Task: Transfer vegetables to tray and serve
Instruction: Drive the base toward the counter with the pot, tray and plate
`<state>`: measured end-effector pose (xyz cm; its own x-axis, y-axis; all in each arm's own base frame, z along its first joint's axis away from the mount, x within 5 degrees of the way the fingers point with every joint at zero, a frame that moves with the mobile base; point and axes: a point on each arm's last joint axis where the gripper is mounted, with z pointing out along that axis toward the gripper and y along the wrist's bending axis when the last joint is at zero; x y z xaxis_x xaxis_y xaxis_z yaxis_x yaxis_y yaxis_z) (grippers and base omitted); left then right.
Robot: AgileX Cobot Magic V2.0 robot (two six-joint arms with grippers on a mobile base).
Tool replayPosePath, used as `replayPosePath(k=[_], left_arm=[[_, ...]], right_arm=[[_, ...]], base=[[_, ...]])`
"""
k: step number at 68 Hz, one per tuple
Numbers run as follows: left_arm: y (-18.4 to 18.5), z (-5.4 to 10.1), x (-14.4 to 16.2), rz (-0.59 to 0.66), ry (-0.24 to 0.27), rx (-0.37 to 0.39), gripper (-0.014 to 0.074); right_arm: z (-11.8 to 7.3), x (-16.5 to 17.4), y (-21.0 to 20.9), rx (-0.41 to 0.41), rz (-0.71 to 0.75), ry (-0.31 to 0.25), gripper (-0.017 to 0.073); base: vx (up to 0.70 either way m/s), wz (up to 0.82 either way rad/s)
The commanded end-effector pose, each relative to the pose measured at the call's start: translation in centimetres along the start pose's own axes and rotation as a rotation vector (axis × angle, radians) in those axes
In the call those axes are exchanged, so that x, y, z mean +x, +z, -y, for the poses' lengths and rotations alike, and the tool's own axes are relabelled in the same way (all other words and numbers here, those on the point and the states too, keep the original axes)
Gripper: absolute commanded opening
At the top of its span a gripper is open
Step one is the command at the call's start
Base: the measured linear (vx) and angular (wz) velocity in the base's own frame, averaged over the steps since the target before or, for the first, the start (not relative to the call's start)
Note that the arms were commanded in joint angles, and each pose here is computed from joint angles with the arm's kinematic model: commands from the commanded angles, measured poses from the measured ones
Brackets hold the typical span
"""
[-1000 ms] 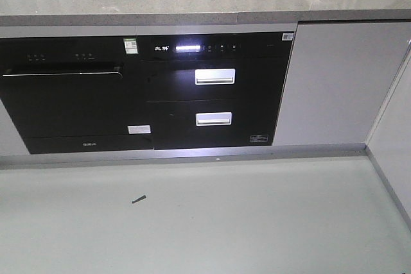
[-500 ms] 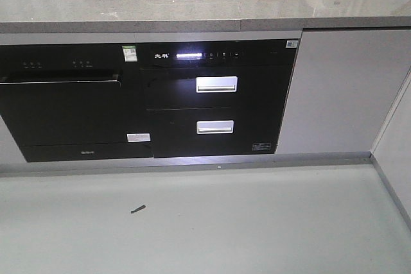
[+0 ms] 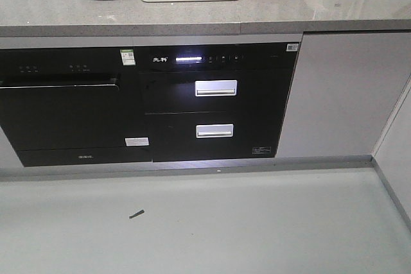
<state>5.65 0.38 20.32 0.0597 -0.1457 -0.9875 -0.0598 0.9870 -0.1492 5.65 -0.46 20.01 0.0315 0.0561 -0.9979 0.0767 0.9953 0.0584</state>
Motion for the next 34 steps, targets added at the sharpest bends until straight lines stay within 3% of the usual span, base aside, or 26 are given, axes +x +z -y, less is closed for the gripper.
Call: replayPosePath(k=[1, 34], left_arm=[[0.05, 0.04, -0.32, 0.055, -0.01, 0.009, -0.0006], [0.05, 0.04, -0.32, 0.055, -0.01, 0.009, -0.0006]], right_arm=[[-0.06, -0.41, 0.0, -0.005, 0.062, -0.01, -0.0004], [-0.06, -0.41, 0.0, -0.005, 0.062, -0.01, -0.0004]], base=[[0.04, 0.0], [0.06, -0.03]])
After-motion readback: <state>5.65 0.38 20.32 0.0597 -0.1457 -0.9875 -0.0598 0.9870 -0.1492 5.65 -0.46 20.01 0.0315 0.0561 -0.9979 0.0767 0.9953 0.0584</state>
